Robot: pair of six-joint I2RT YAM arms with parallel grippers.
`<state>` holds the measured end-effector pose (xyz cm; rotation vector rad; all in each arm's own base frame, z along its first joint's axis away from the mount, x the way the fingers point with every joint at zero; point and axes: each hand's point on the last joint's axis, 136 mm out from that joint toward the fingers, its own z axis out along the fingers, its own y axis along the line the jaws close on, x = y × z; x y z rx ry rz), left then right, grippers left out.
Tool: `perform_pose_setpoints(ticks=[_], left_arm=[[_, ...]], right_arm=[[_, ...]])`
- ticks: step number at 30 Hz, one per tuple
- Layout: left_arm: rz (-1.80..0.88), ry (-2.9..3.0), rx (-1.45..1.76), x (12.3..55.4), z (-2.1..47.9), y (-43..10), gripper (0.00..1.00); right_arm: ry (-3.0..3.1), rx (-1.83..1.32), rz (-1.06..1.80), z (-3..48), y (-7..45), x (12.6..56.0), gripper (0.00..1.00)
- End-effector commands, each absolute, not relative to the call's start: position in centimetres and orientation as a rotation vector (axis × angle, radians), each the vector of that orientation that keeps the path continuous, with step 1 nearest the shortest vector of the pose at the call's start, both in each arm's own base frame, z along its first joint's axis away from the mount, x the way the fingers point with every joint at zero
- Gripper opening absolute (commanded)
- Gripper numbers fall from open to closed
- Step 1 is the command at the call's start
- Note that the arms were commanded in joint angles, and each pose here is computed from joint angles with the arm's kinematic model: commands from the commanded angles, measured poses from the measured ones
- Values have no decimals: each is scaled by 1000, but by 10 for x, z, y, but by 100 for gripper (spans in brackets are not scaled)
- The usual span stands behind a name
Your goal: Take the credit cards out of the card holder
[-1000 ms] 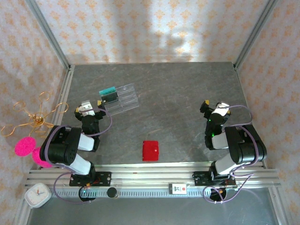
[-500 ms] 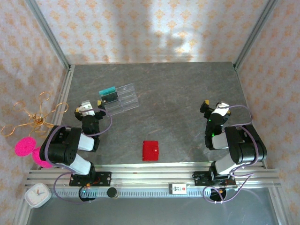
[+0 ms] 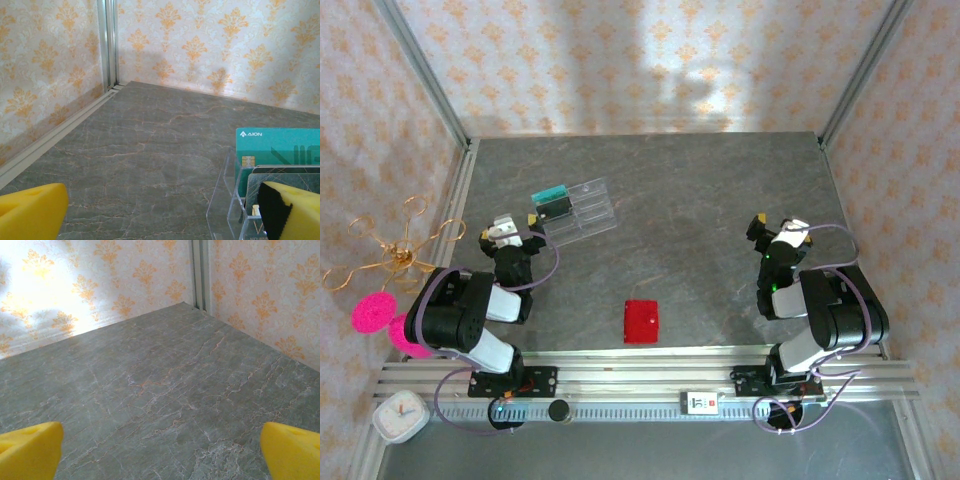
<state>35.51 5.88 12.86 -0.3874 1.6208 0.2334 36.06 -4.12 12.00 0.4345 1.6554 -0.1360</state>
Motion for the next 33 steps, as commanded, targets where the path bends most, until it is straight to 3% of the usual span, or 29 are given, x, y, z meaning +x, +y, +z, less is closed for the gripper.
perform_pose_setpoints(ticks=[1,8,14,18,20,22,23,24,25,27,30,33], left_arm=[[224,1593,-380,359,137,58,99],[256,1572,-416,350,146,62,99],[323,1562,-468,349,176,63,99],[228,1509,-569,349,208,64,99],[136,1420,-645,345,226,65,99],[34,1335,-753,339,238,69,99],[-32,1299,-797,336,242,68,99],[-93,1267,-817,333,247,67,99],[-161,1246,-836,330,250,65,99],[-279,1228,-853,328,254,59,99],[-399,1188,-1010,320,244,65,99],[-482,1200,-915,323,253,50,99]], right_arm=[[1624,437,-136,128,-43,361,100],[1633,428,-130,134,-41,364,100],[1676,543,-146,166,-50,381,100],[1608,652,-50,196,-45,385,100],[1541,803,-21,201,-53,385,100],[1478,1198,132,178,-67,383,100],[1556,1217,246,165,-58,393,100],[1661,1037,375,169,-33,412,100],[1705,942,478,169,-11,425,92],[1716,871,576,165,19,431,90],[1801,631,595,169,77,438,90],[1905,455,641,163,132,444,90]])
